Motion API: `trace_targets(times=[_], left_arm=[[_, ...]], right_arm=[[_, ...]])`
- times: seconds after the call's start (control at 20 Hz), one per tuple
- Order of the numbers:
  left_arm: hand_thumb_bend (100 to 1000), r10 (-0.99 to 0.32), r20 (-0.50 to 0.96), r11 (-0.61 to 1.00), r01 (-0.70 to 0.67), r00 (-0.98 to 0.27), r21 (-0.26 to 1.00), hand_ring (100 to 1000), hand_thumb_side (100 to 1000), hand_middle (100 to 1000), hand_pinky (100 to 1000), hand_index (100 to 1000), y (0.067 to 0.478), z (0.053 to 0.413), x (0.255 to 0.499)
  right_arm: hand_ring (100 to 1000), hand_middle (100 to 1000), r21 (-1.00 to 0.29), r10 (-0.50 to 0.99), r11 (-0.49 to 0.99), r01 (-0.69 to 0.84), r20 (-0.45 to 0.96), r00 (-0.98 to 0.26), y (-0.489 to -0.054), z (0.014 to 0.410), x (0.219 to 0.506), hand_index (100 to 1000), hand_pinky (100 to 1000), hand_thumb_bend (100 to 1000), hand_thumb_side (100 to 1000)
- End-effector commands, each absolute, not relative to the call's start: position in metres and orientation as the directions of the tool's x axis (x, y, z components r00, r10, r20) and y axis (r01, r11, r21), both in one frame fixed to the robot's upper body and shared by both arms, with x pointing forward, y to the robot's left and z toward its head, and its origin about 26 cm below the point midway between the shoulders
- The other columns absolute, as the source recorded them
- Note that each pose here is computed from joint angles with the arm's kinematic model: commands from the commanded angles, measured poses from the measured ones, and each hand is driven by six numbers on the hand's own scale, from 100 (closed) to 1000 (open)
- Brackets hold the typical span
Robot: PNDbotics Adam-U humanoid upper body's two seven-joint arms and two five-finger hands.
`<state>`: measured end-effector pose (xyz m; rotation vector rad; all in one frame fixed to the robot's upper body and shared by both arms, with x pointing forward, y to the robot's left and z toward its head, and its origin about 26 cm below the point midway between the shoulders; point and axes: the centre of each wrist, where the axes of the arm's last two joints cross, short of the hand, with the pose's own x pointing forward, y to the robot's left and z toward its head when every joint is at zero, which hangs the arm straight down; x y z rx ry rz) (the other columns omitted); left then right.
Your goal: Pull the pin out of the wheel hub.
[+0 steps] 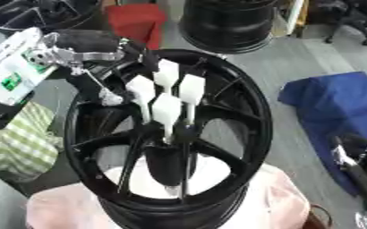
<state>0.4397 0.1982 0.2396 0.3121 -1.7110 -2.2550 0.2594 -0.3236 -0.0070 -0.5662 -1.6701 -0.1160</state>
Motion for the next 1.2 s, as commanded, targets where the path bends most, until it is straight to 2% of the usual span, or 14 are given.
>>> trace_targets(times=[0.05, 0.55, 1.05, 1.2], left_arm=[[224, -0.053, -0.129, -0.622, -0.068, -0.99, 0.78, 813, 197, 810, 827, 890, 0.207, 0.249, 0.441], [220, -0.072, -0.116, -0.644, -0.043, -0.991, 0.764, 777, 187, 765, 827, 862, 0.208, 0.238, 0.446], [258, -0.064, -0.088, -0.639, -0.027, -0.994, 0.769, 798, 230, 805, 838, 887, 0.199, 0.228, 0.449], [243, -0.063, -0.083, -0.638, -0.024, -0.995, 0.77, 788, 218, 789, 832, 877, 0.197, 0.227, 0.45]], right_arm=[[570, 666, -0.257, 0.324, 0.864, 0.433, 0.942, -0.089, -0.33, 0.0, 0.261, 748, 508, 510, 486], [570, 666, -0.255, 0.323, 0.865, 0.432, 0.942, -0.091, -0.33, 0.0, 0.262, 748, 509, 511, 486], [570, 666, -0.253, 0.321, 0.868, 0.428, 0.943, -0.092, -0.329, 0.0, 0.262, 748, 509, 510, 486], [570, 667, -0.253, 0.32, 0.868, 0.427, 0.943, -0.093, -0.329, 0.0, 0.262, 748, 509, 510, 487]])
